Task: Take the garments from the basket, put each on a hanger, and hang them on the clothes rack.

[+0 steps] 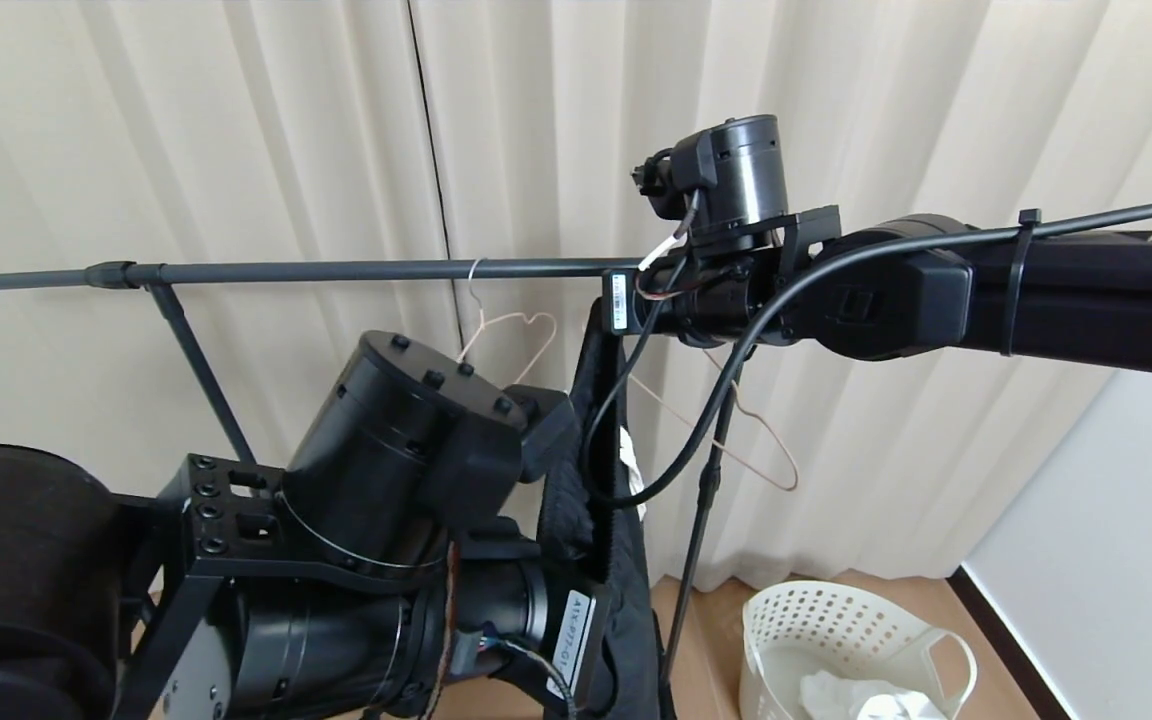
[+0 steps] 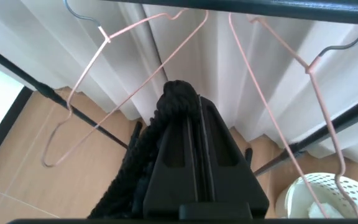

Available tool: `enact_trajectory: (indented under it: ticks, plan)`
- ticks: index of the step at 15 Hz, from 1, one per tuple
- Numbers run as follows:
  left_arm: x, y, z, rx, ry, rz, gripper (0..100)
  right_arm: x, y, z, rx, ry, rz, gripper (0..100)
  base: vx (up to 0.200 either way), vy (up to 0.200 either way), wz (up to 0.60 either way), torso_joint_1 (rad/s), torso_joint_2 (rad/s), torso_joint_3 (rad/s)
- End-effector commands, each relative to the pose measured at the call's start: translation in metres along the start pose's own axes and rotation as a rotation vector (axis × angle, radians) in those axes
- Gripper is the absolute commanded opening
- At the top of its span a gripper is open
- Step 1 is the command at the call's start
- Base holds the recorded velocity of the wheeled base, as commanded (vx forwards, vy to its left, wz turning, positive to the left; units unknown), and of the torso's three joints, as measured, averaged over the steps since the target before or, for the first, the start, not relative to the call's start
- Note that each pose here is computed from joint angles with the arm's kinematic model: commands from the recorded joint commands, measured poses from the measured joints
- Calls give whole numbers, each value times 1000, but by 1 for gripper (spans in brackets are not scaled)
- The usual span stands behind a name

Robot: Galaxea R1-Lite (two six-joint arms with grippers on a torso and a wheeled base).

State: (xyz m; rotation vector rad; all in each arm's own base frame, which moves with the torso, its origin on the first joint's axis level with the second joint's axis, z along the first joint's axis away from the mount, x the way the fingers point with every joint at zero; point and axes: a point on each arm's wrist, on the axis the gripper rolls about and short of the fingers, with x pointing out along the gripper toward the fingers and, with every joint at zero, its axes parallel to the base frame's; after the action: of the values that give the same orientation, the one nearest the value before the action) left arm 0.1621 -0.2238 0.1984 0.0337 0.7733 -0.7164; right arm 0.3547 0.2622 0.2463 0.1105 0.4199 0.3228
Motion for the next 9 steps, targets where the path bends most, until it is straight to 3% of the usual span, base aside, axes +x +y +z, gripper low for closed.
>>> enact_trajectory:
  ticks: [1,5,9]
  plan:
    - [9,-6,0,3,21,-6,0,5,3,-3,3,4,2,0,0,0,0,0,0,0]
    - [8,2,1,-13,12,34,0,0,1,-2,37,10,-1,0,0,0,0,0,0,0]
    - [5,30,5,-71,-15,132,0,-23,-15,-2,72,26,-33,0,0,0,0,0,0,0]
